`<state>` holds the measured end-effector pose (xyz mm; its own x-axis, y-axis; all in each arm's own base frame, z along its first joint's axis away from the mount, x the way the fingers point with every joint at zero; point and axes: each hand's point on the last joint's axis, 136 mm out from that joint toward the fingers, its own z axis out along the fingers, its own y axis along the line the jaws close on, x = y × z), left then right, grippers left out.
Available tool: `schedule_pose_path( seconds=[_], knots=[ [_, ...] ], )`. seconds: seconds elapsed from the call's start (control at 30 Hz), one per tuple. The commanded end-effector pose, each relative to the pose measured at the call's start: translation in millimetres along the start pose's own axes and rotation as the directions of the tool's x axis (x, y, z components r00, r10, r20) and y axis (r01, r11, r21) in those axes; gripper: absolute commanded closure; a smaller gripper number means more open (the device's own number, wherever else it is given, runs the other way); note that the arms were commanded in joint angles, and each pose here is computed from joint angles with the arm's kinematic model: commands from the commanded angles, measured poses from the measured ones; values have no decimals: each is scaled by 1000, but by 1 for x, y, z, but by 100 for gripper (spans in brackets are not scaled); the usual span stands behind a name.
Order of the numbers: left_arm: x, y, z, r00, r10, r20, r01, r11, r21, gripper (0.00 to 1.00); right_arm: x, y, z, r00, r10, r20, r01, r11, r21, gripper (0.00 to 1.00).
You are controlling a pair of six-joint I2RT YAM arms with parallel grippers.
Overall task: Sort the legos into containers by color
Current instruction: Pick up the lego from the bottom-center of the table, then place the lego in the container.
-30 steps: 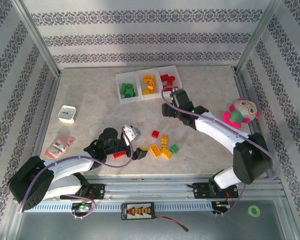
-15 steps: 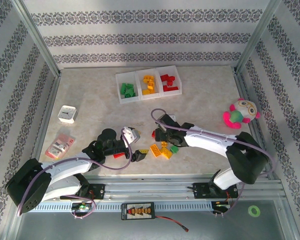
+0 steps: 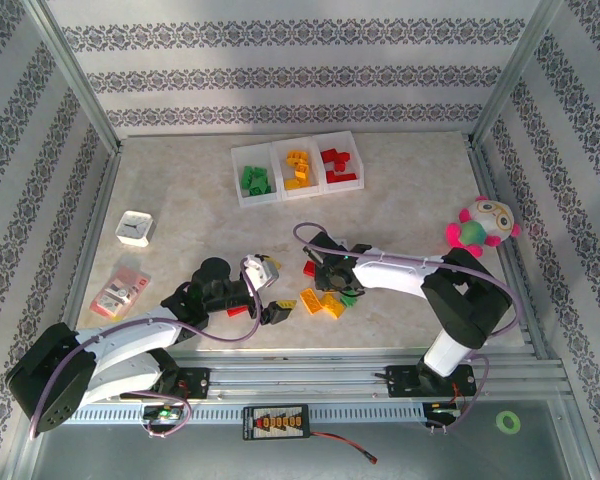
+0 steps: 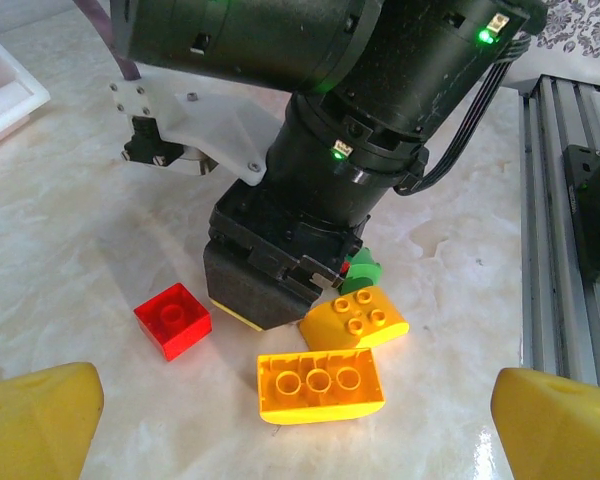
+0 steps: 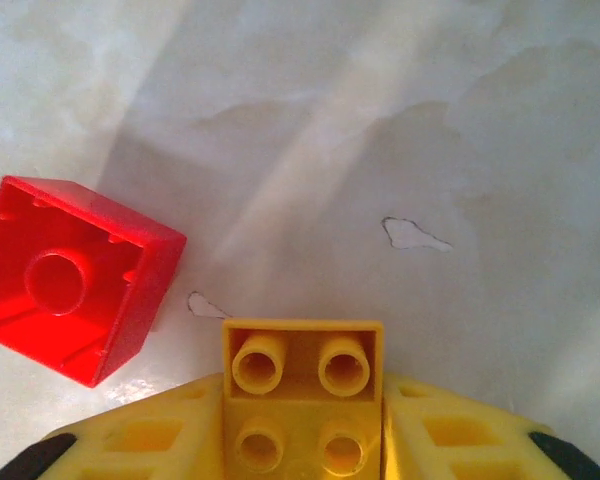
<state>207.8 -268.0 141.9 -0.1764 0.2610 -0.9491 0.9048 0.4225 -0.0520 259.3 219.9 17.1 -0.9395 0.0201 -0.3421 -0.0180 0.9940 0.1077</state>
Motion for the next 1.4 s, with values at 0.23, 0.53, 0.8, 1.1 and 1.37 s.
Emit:
schedule_pose_path(
  seconds=[0.23, 0.53, 0.8, 1.1, 1.37],
  knots=[
    [8, 1, 1, 1000, 5, -7, -5, 1000, -18, 1, -38, -2, -35, 991, -56, 124, 52, 998, 34, 67],
    [10, 19, 2, 999, -35, 26, 38, 992, -119, 1, -150, 32, -57, 930, -78, 358, 106, 993, -60, 68],
    [11, 25, 4, 999, -38, 26, 41, 988, -146, 1, -266, 53, -39, 872, -14, 490, 78, 991, -112, 69],
    [13, 26, 4, 999, -30, 22, 33, 988, -151, 1, -346, 73, -3, 830, 27, 557, 56, 990, -132, 70],
    [12, 23, -1, 999, -28, 15, 30, 988, -149, 1, -373, 84, 27, 847, 68, 527, 60, 973, -222, 64]
  ],
)
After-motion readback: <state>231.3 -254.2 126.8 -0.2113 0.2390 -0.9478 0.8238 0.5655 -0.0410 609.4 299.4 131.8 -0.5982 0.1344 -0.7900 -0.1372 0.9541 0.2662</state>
